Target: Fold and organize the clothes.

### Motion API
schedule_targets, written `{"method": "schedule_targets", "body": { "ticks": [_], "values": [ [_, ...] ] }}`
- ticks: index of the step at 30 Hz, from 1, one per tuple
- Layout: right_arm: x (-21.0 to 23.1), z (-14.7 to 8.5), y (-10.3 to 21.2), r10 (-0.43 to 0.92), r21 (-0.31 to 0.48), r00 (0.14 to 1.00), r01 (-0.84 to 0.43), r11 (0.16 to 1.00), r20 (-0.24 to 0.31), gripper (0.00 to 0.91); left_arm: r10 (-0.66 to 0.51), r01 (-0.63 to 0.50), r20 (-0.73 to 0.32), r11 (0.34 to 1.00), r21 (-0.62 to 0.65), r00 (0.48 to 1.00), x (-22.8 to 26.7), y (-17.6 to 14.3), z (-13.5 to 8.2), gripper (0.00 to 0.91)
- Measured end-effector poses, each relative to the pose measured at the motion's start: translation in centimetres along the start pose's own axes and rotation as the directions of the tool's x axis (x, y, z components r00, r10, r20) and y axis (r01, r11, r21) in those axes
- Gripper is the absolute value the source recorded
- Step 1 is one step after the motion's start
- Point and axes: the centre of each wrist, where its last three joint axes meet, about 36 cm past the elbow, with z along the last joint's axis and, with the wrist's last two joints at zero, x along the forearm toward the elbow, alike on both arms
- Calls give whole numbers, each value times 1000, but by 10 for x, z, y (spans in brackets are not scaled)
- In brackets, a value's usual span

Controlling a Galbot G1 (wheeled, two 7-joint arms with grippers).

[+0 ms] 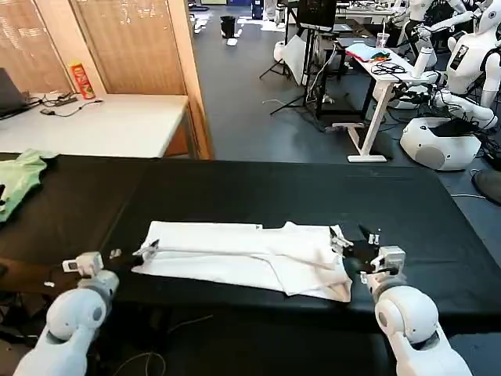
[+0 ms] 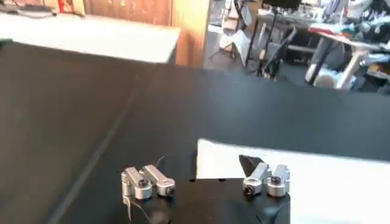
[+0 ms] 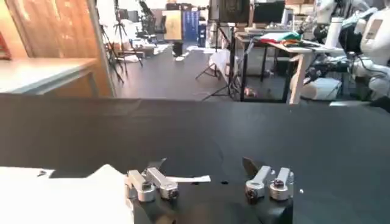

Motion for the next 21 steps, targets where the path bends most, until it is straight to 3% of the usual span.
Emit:
{"method": "schedule_targets", "body": {
  "ticks": [2,7,8,9,20,21],
  "values": [
    [3,0,-1,3,1,1000,-3,1000,4,878,-5,6,2,1000,-6,1000,0,-1,4,702],
    [6,-1,-1,6,4,1000,-6,1000,12,878,-19,19,-2,1000,-22,1000,1,-2,12,429],
    [6,-1,-1,5,4,1000,-5,1000,14,878,-21,21,-4,1000,-23,1000,0,-2,13,273],
    [7,-1,0,4,5,1000,-4,1000,17,878,-23,23,-5,999,-23,1000,0,-2,14,195],
    [7,0,1,3,37,999,-5,999,37,878,-12,12,-5,998,-60,1000,1,-8,13,137],
    [7,1,1,3,37,999,-5,999,37,878,-12,12,-5,998,-66,1000,0,-8,12,29]
  ]
}}
